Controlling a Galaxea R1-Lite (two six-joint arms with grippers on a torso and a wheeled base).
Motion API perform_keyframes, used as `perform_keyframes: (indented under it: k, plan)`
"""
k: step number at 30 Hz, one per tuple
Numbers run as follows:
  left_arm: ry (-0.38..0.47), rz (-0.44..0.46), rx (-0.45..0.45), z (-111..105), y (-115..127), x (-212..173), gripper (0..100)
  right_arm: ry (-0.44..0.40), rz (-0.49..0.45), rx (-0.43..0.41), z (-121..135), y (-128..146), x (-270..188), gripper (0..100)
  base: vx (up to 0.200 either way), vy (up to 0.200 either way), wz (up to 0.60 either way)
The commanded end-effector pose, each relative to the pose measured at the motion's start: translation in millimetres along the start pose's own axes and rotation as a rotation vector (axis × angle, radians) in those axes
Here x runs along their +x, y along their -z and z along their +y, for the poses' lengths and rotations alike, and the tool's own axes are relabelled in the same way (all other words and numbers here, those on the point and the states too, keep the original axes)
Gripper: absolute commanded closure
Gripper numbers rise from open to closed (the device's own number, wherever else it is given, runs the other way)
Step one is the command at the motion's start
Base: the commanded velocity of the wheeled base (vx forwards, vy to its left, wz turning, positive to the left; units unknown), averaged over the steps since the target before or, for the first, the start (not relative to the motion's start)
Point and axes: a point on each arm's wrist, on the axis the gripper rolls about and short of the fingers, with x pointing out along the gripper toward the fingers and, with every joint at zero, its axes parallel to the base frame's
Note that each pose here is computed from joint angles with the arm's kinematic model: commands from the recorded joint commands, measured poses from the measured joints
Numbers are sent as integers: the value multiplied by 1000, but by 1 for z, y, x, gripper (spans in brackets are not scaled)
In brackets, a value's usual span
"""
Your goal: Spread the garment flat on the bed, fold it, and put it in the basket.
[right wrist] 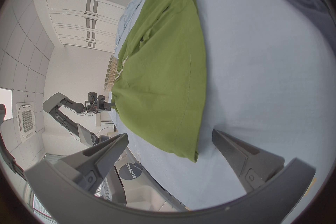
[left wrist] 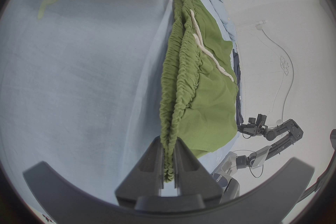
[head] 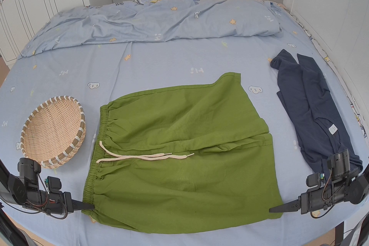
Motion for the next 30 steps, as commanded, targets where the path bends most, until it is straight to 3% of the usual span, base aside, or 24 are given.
perform_keyframes:
  k: [1,27,28,30]
  plan:
    - [-1,-3,3,0,-1,0,100,-3,54,25,-4,4,9,0,0,0,0]
    - [-1,0,1,0,0,0,100,-35,97,11,-2,1,22,0,0,0,0]
    - [-1,0,1,0,0,0,100,-34,97,13,-3,1,22,100,0,0,0]
    - [-1,0,1,0,0,0,100,-32,95,17,-3,1,21,100,0,0,0]
